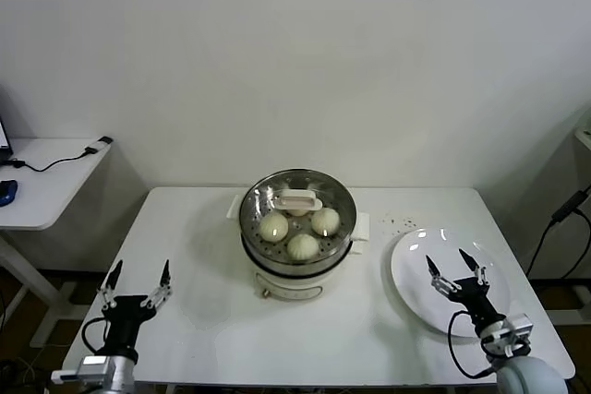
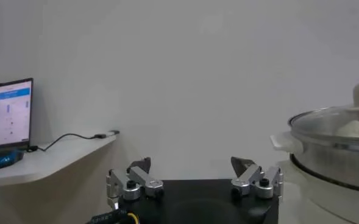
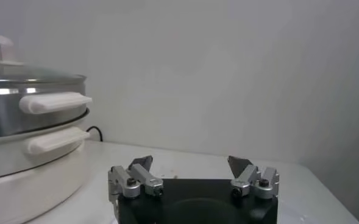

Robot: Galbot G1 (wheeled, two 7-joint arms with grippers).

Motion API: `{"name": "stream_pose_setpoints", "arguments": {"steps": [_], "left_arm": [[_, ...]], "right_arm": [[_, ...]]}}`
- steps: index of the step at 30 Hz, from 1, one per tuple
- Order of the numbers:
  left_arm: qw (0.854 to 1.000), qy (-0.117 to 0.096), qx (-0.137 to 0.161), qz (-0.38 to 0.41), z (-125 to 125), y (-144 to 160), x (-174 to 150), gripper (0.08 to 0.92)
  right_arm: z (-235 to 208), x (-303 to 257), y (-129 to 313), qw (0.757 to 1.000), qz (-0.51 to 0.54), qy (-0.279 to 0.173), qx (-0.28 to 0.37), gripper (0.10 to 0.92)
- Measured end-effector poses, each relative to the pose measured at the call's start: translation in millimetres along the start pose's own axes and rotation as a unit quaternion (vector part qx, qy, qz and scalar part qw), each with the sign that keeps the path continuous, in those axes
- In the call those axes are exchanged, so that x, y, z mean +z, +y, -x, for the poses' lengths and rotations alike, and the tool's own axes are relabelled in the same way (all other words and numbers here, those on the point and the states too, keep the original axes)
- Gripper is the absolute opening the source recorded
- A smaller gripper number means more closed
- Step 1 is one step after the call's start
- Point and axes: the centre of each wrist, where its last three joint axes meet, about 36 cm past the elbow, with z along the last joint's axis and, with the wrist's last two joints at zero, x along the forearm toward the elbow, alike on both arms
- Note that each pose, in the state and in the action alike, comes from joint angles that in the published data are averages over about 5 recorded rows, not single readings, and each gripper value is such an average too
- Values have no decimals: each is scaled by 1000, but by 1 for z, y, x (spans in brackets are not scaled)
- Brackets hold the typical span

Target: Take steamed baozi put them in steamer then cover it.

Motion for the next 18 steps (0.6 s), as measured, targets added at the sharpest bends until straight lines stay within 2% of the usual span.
{"name": "stream_pose_setpoints", "arguments": {"steps": [18], "left_arm": [[1000, 3, 4, 1, -5, 2, 4, 823]], "right_arm": [[-2, 1, 0, 1000, -1, 1, -1, 823]]}}
